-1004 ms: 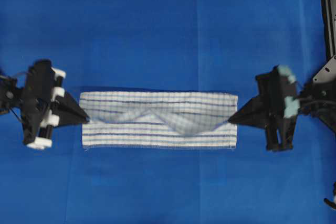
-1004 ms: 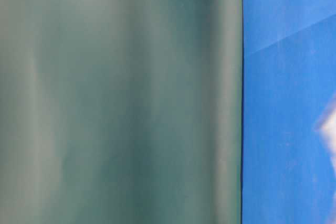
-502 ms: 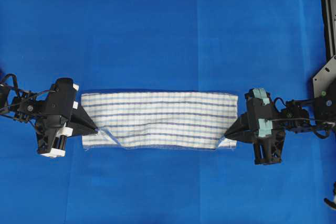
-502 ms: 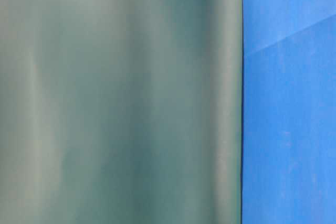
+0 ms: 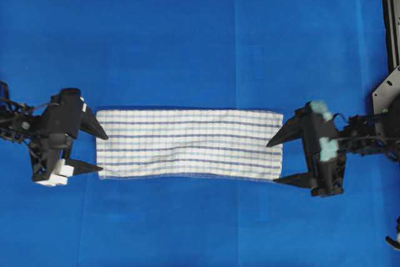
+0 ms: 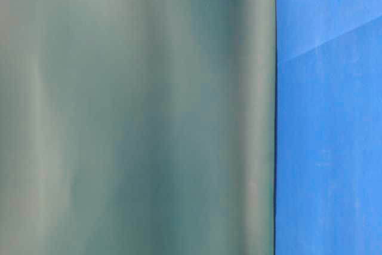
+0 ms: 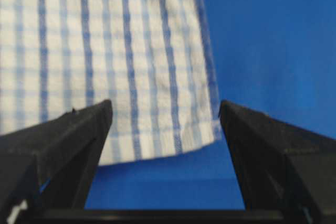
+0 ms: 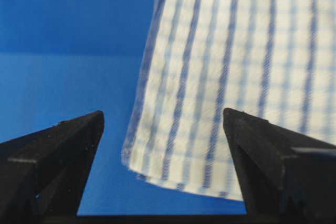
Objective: Fold the blue towel.
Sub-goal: 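Open both grippers and move them to the folded strip's ends, then grasp both ends of the folded strip and lift it, then swing the strip to lie vertically, right gripper top, left bottom, then move both grippers to the strip's top corners and grasp them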
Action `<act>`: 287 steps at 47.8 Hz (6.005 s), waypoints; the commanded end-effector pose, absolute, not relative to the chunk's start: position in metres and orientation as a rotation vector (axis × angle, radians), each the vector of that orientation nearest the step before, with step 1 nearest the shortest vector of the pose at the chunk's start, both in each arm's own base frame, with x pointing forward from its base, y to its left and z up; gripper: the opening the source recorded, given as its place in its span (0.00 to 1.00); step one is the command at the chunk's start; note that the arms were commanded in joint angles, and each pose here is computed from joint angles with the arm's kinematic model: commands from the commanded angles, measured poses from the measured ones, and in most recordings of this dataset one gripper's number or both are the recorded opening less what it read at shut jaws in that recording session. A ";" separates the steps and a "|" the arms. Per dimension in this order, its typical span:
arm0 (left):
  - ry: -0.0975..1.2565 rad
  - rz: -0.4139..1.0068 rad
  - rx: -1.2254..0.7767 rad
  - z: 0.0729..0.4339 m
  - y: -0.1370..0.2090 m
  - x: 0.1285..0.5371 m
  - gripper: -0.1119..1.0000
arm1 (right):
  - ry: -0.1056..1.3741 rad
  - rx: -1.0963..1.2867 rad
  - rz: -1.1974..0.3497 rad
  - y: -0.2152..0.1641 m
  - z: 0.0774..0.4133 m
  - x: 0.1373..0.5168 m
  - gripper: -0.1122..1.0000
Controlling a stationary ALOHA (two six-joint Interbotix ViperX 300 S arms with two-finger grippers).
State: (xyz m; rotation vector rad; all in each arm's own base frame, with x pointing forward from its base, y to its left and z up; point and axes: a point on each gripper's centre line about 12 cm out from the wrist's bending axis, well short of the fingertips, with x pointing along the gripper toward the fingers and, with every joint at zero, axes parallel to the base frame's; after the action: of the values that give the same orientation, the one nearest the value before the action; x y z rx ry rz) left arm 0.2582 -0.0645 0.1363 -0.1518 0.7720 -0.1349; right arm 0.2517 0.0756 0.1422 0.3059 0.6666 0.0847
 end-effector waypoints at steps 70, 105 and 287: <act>0.898 0.087 -0.183 0.096 -0.001 0.267 0.12 | 0.822 0.299 -0.197 -0.005 0.097 0.261 0.06; 0.739 -0.007 -0.243 0.182 -0.033 0.273 0.12 | 0.589 0.323 -0.097 -0.007 0.196 0.229 0.06; 0.479 0.177 -0.231 0.182 0.043 0.349 0.84 | 0.618 0.053 -0.373 -0.150 0.224 0.342 0.91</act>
State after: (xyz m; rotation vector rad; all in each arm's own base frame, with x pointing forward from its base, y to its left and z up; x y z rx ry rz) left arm 0.3450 0.0233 0.1699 -0.2743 0.5168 0.1417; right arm 0.3509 -0.1487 0.2094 0.0543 0.6777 -0.3539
